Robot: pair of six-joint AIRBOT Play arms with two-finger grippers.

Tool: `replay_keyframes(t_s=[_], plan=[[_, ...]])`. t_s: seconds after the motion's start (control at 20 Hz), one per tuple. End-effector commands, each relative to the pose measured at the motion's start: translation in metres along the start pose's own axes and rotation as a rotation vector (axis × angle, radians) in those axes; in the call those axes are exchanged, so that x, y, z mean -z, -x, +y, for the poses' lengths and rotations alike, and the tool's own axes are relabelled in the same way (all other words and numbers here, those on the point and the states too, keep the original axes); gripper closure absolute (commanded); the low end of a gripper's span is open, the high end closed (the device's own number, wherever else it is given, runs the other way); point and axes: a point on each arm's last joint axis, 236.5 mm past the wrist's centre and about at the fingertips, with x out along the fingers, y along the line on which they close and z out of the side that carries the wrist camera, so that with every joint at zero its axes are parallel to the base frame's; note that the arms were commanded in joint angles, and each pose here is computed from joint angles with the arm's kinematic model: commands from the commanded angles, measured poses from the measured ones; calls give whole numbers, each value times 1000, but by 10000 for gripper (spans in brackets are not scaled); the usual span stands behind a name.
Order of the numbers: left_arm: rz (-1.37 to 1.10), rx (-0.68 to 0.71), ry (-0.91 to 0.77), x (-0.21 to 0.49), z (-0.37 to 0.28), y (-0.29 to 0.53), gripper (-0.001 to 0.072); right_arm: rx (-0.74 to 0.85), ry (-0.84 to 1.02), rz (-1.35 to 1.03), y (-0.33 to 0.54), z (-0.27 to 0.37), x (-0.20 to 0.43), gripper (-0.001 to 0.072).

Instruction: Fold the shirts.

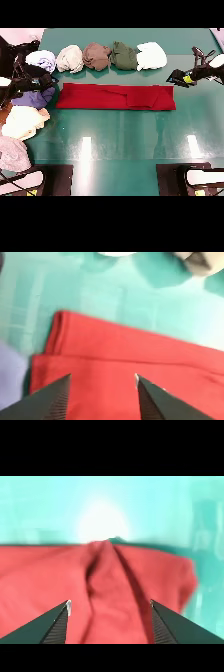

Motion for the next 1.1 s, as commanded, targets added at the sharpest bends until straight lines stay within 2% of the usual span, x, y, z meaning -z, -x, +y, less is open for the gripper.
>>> replay_keyframes(t_s=[0.0, 0.05, 0.1, 0.15, 0.3, 0.75, 0.95, 1.0, 1.05], plan=[[31, 54, 2, -8, -18, 2, 212, -56, 9, 69, 7, -1, 5, 137], [68, 72, -19, -4, -25, 6, 213, -54, 15, 115, 12, -9, 17, 137], [113, 90, -31, 5, -31, 8, 360, -56, 10, 161, 17, -19, 30, 136], [153, 107, -57, 15, -34, 10, 685, -55, -11, 190, 19, -31, 42, 134], [224, 143, -89, 32, -41, 14, 685, -53, -118, 242, 9, -71, 72, 18], [350, 167, -66, 60, -45, 23, 685, -411, -253, 261, -46, -39, 78, 13], [385, 138, -44, 68, -39, 25, 686, -433, -226, 240, -61, -22, 73, 16], [389, 139, -47, 69, -41, 25, 686, -430, -203, 230, -64, -19, 72, 48], [403, 129, -66, 73, -42, 23, 686, -426, -189, 223, -66, -17, 71, 205]])
